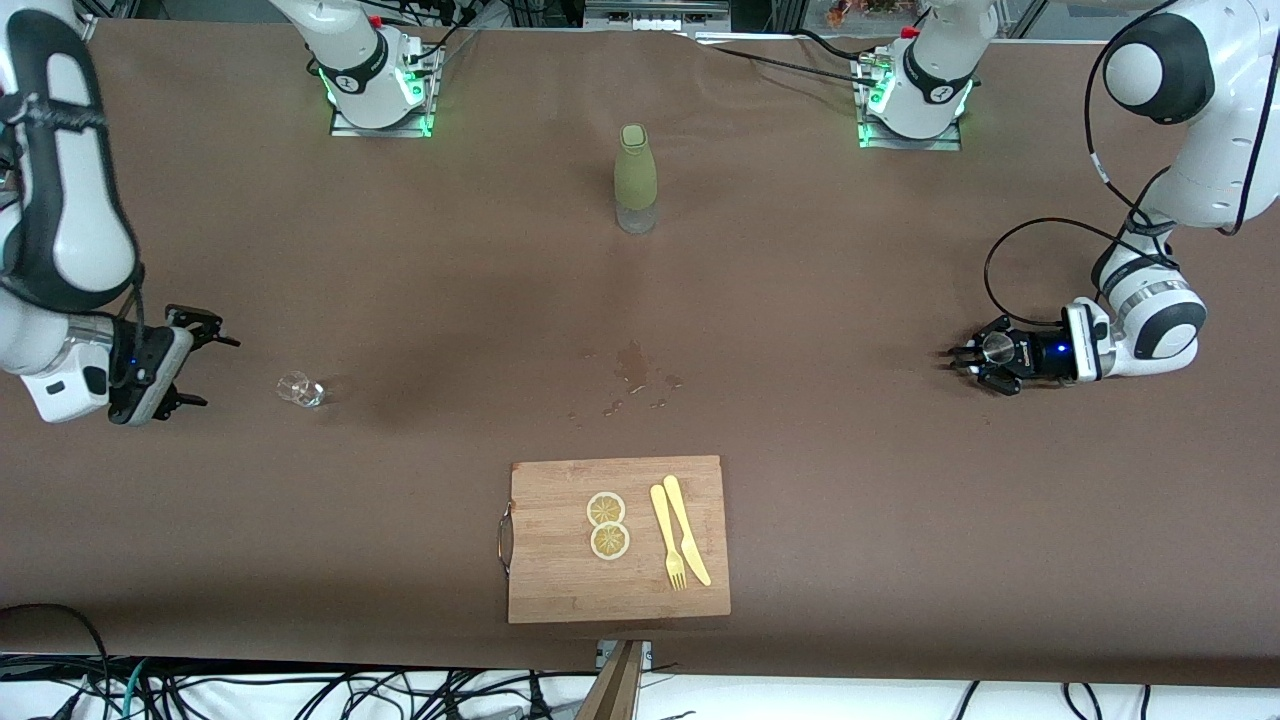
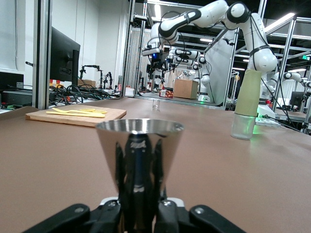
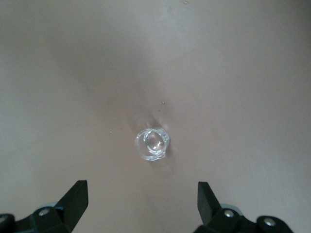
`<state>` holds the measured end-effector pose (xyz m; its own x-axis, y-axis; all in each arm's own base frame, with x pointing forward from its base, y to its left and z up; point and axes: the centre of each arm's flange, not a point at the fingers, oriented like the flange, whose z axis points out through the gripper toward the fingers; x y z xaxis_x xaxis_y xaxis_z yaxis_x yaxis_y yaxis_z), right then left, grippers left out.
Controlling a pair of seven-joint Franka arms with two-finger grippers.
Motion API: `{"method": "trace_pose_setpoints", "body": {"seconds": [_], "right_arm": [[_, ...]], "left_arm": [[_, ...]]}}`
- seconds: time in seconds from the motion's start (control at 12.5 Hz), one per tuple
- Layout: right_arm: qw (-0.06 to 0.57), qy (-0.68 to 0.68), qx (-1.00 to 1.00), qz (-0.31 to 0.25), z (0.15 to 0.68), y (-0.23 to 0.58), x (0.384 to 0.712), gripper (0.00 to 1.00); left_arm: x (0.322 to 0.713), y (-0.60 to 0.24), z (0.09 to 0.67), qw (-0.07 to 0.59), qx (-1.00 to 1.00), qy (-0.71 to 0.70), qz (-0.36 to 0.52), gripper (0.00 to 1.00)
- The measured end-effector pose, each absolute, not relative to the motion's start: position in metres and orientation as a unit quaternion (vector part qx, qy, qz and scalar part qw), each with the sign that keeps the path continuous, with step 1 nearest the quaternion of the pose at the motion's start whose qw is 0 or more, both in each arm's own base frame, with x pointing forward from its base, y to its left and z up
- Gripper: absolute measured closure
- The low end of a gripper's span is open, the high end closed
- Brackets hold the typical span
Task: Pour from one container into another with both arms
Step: 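Open the right gripper and raise it while the left gripper sets the jigger down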
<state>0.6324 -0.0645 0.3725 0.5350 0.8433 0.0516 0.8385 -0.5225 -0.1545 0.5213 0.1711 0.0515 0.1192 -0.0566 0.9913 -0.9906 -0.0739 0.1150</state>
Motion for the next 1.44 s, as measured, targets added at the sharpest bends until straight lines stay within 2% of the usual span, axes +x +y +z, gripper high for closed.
{"method": "trace_pose_setpoints", "body": {"seconds": [0.32,0.72,0.8,1.12,1.28,1.44], "right_arm": [[0.009,-0.382,-0.922,0.063,0.416,0.021,0.615,0.0],[-0.036,-0.192,-0.977,0.091,0.476,0.085,0.574,0.0],[-0.043,-0.157,-0.982,0.094,0.492,0.084,0.564,0.0],[-0.06,-0.083,-0.988,0.117,0.548,0.067,0.525,0.0],[-0.057,-0.046,-0.989,0.125,0.568,0.037,0.518,0.0],[-0.026,-0.008,-0.994,0.11,0.587,0.001,0.519,0.0]], "left_arm": [[0.518,0.177,0.05,0.491,0.563,-0.47,0.47,0.59],[0.511,0.194,0.051,0.491,0.567,-0.481,0.454,0.03],[0.51,0.2,0.053,0.49,0.567,-0.484,0.451,0.0],[0.51,0.232,0.068,0.489,0.576,-0.495,0.429,0.0],[0.517,0.24,0.084,0.5,0.581,-0.498,0.405,0.0],[0.533,0.248,0.112,0.502,0.592,-0.508,0.373,0.0]]}}
